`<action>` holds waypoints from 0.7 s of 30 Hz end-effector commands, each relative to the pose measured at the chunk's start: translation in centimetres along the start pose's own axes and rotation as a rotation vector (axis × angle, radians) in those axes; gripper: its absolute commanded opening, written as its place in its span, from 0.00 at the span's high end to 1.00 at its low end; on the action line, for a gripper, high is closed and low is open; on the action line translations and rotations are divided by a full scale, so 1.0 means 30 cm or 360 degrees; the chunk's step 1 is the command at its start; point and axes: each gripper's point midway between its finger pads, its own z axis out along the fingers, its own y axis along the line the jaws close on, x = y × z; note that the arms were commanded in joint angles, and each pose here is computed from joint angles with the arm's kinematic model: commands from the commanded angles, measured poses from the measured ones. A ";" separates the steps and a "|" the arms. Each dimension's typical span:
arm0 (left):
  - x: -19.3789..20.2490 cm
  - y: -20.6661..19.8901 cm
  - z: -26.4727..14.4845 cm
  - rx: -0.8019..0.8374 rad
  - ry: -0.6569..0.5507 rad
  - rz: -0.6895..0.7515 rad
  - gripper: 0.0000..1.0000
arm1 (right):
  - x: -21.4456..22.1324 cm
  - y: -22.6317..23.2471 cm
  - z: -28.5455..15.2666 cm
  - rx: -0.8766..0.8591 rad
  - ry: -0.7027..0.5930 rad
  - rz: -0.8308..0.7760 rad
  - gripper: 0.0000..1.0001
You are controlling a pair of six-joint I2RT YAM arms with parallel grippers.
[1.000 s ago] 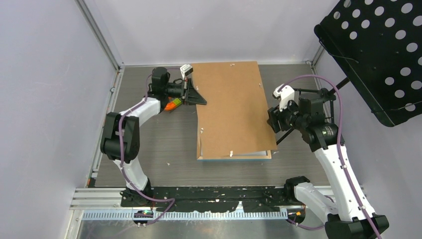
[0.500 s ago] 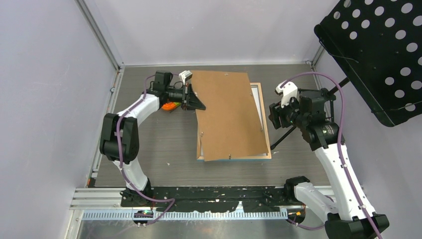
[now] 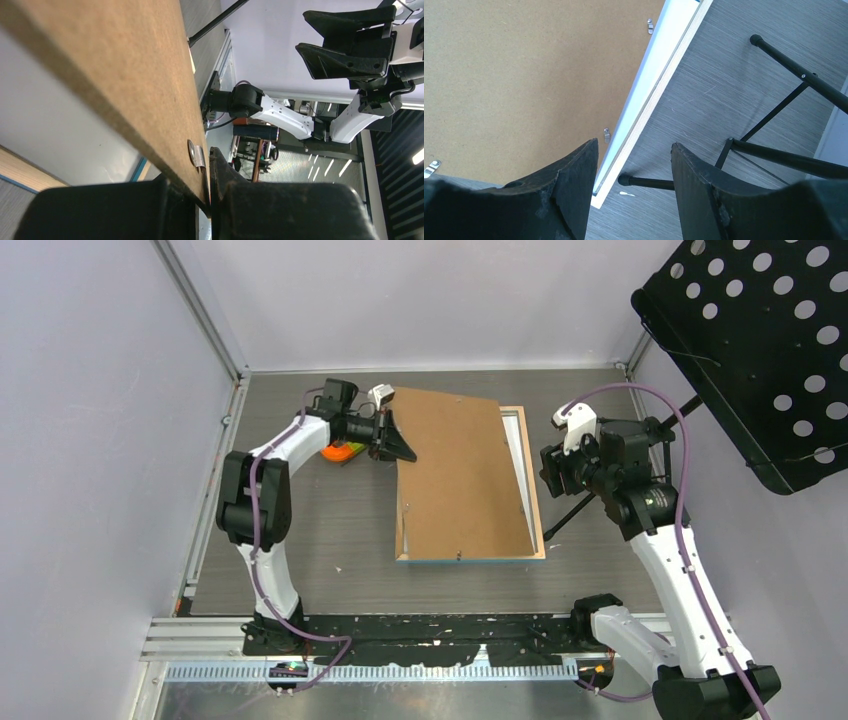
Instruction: Put the photo into the frame
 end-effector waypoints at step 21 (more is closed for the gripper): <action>-0.079 -0.053 0.030 0.0162 0.0122 0.0053 1.00 | 0.036 0.164 0.018 -0.0445 -0.0061 -0.0063 0.37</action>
